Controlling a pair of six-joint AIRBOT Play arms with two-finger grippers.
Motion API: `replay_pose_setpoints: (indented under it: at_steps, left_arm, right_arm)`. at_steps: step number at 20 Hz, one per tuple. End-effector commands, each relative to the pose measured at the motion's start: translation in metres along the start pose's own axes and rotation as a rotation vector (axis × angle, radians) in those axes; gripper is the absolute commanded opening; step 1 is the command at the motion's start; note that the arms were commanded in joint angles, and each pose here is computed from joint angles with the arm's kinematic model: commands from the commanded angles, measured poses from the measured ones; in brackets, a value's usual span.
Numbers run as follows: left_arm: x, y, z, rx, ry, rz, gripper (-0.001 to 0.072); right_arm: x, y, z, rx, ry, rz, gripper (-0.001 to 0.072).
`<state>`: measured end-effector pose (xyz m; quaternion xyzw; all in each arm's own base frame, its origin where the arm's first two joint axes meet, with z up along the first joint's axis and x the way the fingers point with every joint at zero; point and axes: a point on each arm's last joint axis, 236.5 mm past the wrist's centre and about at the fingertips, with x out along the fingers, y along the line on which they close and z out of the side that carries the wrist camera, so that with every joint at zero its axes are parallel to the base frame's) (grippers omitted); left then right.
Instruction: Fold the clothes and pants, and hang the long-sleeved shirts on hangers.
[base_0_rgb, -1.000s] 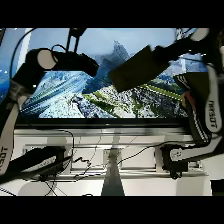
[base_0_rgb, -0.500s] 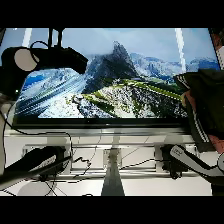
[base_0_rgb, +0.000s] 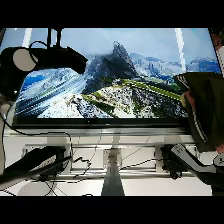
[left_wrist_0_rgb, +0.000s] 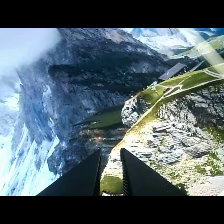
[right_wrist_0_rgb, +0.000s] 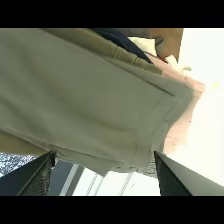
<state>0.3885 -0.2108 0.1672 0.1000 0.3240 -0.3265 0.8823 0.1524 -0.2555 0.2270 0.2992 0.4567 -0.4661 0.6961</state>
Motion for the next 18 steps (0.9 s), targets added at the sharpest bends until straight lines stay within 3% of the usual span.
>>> replay_pose_setpoints:
  at_steps: [1,2,3,8,13,18]
  left_arm:
    - [0.000,0.001,0.000,0.000,0.000,0.002,0.0141]
    - [0.000,0.001,0.000,0.000,0.000,0.002,0.0140]
    - [0.000,0.001,0.000,0.000,0.000,0.002,0.0140]
    - [0.000,0.001,0.000,0.000,0.000,0.002,0.0140]
    - [0.000,0.001,0.000,0.000,0.000,0.002,0.0141]
    - [0.000,0.001,0.000,0.000,0.000,0.002,0.0140]
  right_arm:
    - [0.002,0.009,0.000,0.007,0.010,0.057,0.0622]
    - [0.004,0.022,-0.002,-0.009,0.029,0.105,0.0264]
    - [0.005,0.036,-0.005,-0.037,0.046,0.154,0.0029]
    - [-0.001,0.114,-0.017,-0.268,0.030,0.293,0.0017]
    - [-0.020,0.185,-0.035,-0.675,-0.129,0.283,0.0016]
    - [-0.037,0.222,-0.054,-0.812,-0.206,0.312,0.0018]
